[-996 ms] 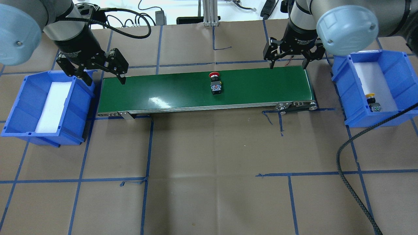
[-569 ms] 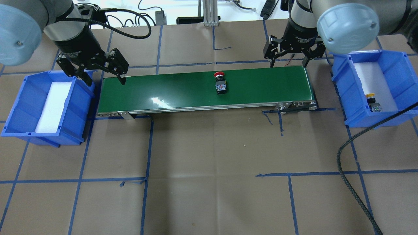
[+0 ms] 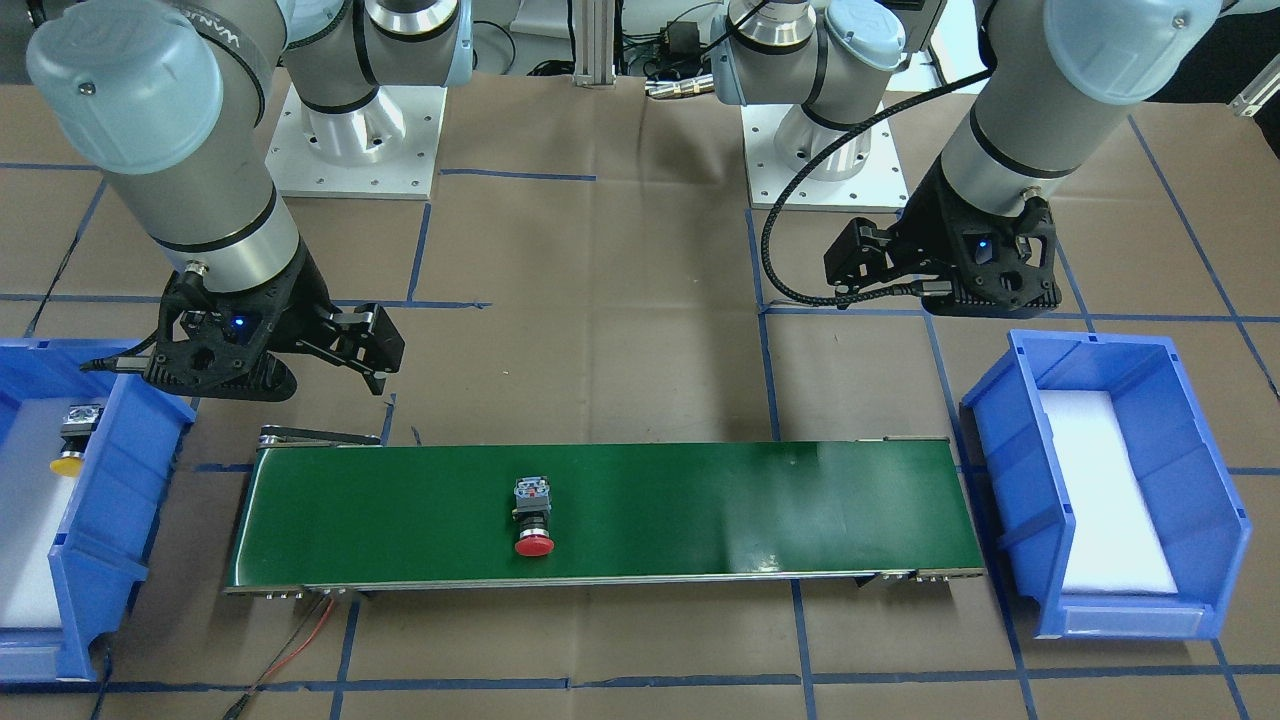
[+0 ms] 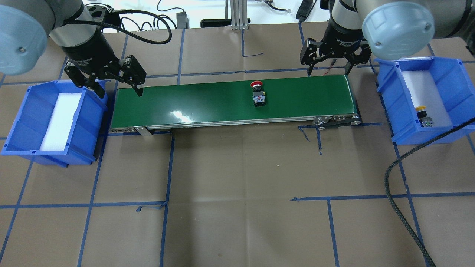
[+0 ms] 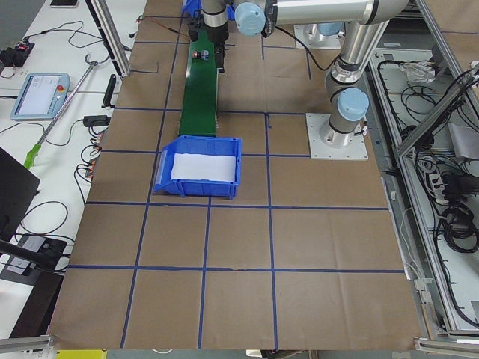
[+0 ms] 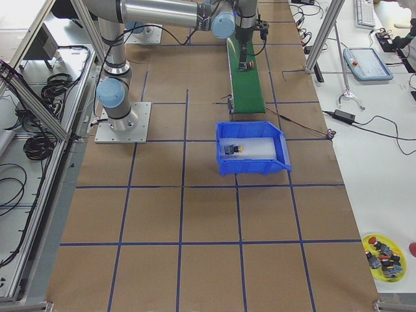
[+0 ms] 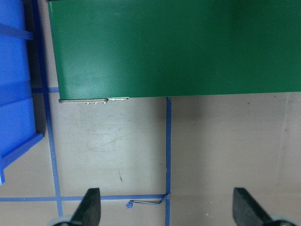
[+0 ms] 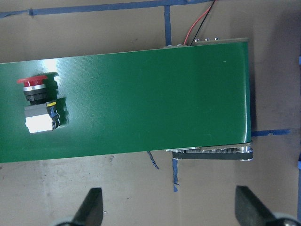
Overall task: Transport two buttons from left to right
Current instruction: 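Raise the right gripper and move it back above the conveyor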
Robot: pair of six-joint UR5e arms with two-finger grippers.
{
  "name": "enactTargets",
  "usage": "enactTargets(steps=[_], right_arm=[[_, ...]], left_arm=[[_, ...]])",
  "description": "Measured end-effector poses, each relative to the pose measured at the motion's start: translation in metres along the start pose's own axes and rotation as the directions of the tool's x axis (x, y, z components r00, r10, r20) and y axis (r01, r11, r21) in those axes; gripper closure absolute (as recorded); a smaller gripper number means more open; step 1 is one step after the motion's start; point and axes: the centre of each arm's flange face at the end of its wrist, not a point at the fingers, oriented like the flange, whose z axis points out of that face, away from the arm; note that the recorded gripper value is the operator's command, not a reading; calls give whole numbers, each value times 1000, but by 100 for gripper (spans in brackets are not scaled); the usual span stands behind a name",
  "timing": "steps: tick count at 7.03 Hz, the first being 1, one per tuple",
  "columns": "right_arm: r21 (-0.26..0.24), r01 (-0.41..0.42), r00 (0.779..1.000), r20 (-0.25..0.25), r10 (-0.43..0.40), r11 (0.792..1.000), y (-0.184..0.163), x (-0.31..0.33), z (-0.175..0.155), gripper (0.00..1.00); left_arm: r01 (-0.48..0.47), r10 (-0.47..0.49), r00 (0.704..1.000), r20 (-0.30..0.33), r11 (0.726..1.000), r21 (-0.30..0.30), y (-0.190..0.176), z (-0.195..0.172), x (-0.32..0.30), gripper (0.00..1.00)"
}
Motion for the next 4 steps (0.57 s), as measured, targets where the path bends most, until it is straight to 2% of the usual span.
enactTargets(steps=[2, 4], right_arm=[[-8, -3, 1000, 1, 3, 1000, -1, 0, 5, 1], [-54, -6, 1000, 3, 7, 999, -8, -3, 33, 1]], left_arm=[[0, 0, 1000, 0, 1000, -3, 0, 1, 0, 0], [0, 0, 1000, 0, 1000, -4, 1, 2, 0, 0]])
